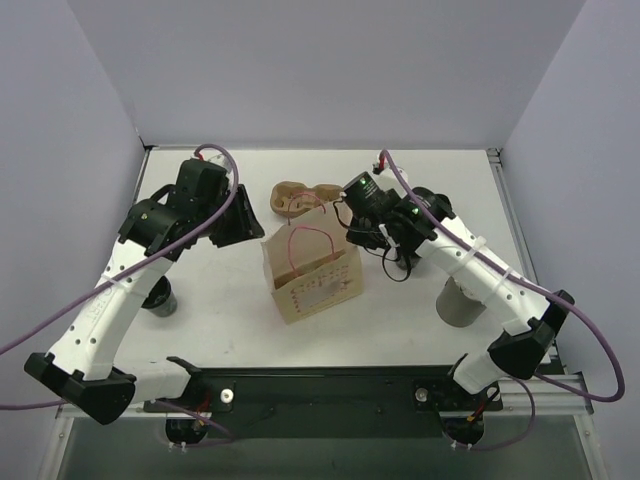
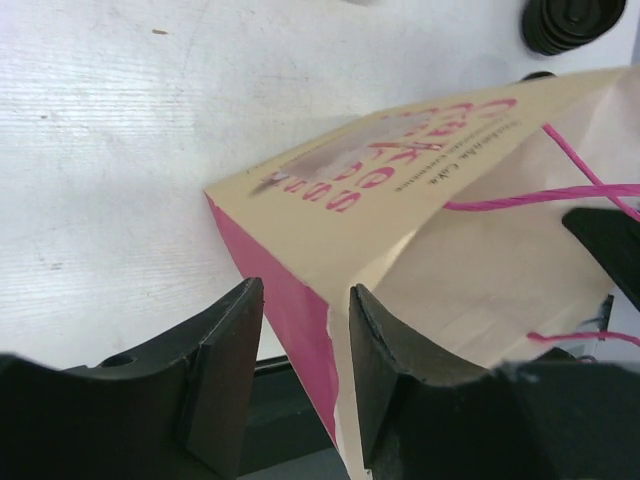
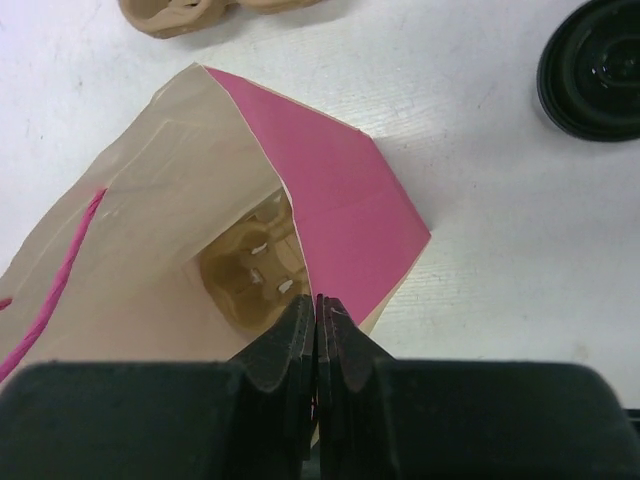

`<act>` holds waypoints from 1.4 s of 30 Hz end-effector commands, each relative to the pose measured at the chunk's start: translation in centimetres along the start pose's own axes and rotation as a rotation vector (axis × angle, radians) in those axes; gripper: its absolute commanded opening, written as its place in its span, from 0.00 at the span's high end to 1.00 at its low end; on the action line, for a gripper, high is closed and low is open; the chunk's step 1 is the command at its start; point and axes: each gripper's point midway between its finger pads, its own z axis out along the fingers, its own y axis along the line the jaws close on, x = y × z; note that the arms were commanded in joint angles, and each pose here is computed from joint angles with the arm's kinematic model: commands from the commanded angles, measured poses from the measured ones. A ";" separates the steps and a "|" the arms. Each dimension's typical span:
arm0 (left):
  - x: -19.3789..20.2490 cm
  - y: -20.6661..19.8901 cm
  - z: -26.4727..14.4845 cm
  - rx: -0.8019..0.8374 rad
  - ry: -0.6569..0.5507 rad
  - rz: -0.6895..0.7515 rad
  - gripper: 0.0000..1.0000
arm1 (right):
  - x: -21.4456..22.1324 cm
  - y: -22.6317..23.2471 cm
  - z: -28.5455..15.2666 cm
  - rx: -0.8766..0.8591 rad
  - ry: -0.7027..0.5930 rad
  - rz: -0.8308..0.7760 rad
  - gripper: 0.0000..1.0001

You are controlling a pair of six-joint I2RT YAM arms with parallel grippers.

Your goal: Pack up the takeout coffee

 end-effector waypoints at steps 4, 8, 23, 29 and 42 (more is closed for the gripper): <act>-2.5 0.9 -0.7 -0.058 -0.080 0.035 0.50 | -1.4 -1.3 -1.4 0.040 -0.133 0.179 1.00; -1.3 0.0 -1.3 0.017 -0.066 -0.004 0.50 | -1.5 -1.4 -1.8 0.032 -0.141 0.207 0.97; -0.1 -1.8 2.3 0.136 -0.033 -0.036 0.53 | -2.0 -1.5 -2.2 0.023 -0.161 0.214 0.93; -2.3 -0.5 -0.3 0.061 -0.156 -0.055 0.53 | -1.9 -1.8 -2.0 0.031 -0.162 0.219 0.93; 0.5 -1.4 2.5 0.134 -0.058 -0.075 0.54 | -1.7 -1.4 -1.4 0.026 -0.153 0.231 0.92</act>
